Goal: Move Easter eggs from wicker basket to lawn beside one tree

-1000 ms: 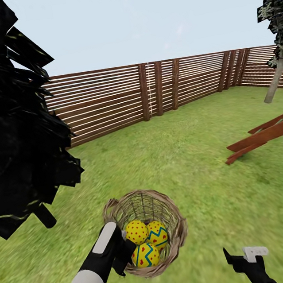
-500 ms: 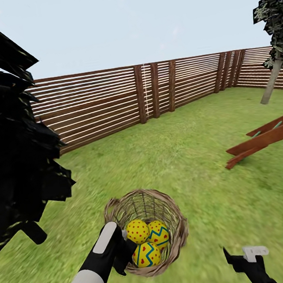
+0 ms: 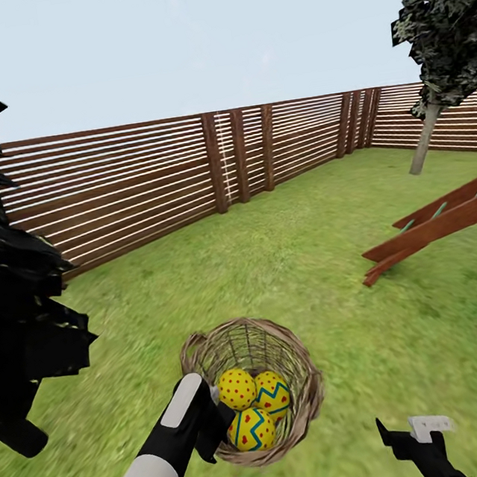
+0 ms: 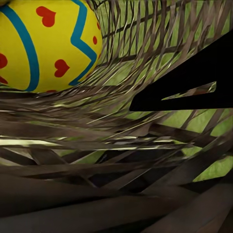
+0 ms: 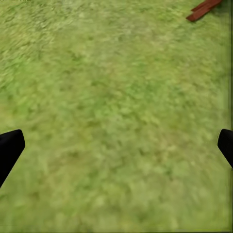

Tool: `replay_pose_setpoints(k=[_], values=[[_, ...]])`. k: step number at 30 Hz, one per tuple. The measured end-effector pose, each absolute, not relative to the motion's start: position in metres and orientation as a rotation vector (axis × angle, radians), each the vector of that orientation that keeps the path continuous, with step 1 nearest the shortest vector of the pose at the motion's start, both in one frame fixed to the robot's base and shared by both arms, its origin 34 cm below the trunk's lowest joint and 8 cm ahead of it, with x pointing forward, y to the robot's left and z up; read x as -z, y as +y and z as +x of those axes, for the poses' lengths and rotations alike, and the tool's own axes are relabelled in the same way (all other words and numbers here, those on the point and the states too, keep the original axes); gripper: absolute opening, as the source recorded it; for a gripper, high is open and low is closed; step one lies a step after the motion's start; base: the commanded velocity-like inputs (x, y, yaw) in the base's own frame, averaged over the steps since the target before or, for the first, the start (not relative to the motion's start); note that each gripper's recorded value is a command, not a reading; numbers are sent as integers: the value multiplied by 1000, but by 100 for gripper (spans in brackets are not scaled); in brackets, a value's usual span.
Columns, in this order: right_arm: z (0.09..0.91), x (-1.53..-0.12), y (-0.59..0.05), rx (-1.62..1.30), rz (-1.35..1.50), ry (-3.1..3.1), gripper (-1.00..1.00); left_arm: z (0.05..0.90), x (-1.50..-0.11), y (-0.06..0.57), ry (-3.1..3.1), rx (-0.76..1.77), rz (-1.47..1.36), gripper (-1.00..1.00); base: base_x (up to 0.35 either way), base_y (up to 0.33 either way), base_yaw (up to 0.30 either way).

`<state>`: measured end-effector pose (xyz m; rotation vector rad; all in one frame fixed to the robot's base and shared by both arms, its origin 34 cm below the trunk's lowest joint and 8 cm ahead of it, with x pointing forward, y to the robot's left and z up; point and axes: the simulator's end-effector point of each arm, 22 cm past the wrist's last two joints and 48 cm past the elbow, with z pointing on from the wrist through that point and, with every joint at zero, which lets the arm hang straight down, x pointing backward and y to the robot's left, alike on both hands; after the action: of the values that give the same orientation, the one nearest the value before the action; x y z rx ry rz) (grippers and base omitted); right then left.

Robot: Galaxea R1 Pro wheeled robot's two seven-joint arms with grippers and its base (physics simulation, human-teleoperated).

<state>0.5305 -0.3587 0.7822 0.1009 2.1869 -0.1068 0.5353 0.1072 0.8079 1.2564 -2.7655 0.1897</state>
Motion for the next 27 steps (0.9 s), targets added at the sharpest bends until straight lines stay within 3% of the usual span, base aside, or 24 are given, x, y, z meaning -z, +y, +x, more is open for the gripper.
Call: replay_pose_setpoints(k=[5, 27], values=[[531, -783, -359, 107, 101, 2185, 100, 535, -808, 107, -2763, -192, 1259, -100, 142, 18, -173], [532, -786, -359, 108, 100, 2178, 100, 538, -811, 110, -2779, -175, 1265, -100, 331, 11, -49]])
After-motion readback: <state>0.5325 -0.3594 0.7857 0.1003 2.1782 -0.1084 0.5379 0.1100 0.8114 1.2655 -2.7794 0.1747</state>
